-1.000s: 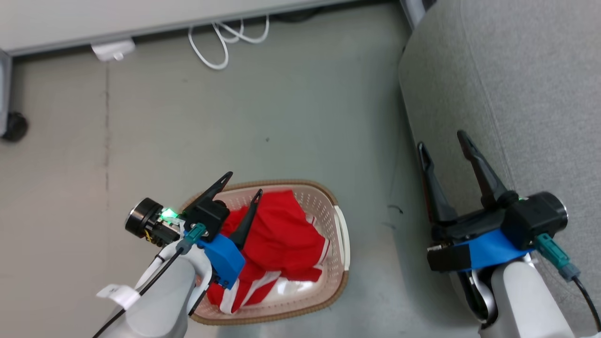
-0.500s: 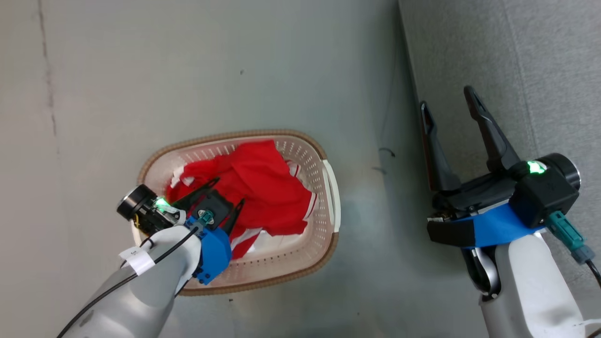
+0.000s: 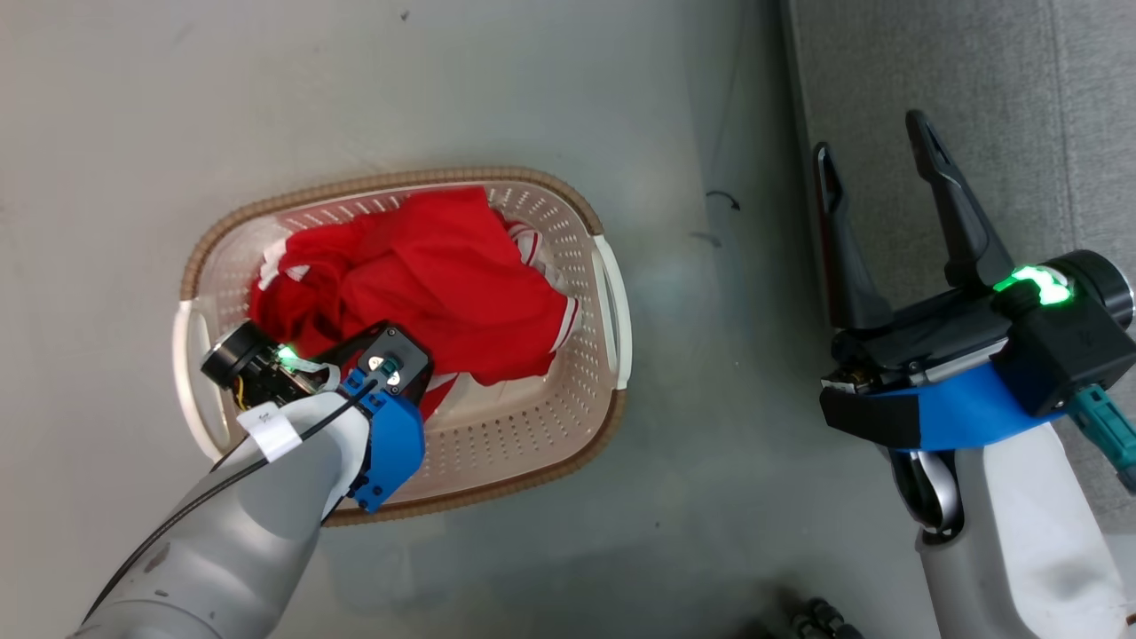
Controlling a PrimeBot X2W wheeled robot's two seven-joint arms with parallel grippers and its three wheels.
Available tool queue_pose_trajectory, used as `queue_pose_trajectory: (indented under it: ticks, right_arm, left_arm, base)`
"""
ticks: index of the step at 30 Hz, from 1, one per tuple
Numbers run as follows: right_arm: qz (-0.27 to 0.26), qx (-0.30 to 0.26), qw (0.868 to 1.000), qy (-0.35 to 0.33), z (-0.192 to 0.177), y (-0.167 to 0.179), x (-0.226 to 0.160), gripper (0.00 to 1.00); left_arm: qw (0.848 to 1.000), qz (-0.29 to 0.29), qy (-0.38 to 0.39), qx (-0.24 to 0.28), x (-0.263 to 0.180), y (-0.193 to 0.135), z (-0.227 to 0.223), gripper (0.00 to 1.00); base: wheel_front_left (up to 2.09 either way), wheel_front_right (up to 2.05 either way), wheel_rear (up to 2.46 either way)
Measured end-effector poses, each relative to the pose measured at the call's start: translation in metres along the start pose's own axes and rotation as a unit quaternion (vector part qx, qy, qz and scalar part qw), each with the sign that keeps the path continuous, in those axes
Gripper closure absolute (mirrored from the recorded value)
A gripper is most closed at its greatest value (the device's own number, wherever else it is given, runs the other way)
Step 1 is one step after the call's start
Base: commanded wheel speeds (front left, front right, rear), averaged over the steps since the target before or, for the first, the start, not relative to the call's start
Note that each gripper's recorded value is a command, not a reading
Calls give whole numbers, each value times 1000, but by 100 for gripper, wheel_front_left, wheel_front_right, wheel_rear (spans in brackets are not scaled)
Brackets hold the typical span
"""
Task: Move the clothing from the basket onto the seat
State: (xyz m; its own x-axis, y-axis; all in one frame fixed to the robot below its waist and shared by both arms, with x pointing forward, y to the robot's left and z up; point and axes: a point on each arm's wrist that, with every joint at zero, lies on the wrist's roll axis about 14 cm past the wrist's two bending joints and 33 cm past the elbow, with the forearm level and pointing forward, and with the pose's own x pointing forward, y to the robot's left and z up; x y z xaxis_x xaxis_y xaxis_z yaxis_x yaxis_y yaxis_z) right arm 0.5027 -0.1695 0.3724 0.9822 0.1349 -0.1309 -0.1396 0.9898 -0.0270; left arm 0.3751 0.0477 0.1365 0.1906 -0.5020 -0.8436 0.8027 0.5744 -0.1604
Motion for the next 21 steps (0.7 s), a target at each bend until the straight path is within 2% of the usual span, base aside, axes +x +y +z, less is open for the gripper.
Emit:
queue_pose_trajectory:
  ticks: [4, 15, 21]
  right_arm:
    - [0, 0, 1000, 9, -11, -1, 3, 0]
    - [-7, -4, 1000, 25, -29, -7, 4, 0]
    - [-6, -4, 999, 32, -37, -6, 4, 0]
  left_arm:
    - [999, -10, 42, -23, 9, -3, -19, 0]
    - [994, -9, 86, -61, 26, 10, -35, 0]
    - [994, -18, 78, -71, 35, 9, -32, 0]
  base:
    - [0, 0, 0]
    - [0, 0, 0]
    - [0, 0, 0]
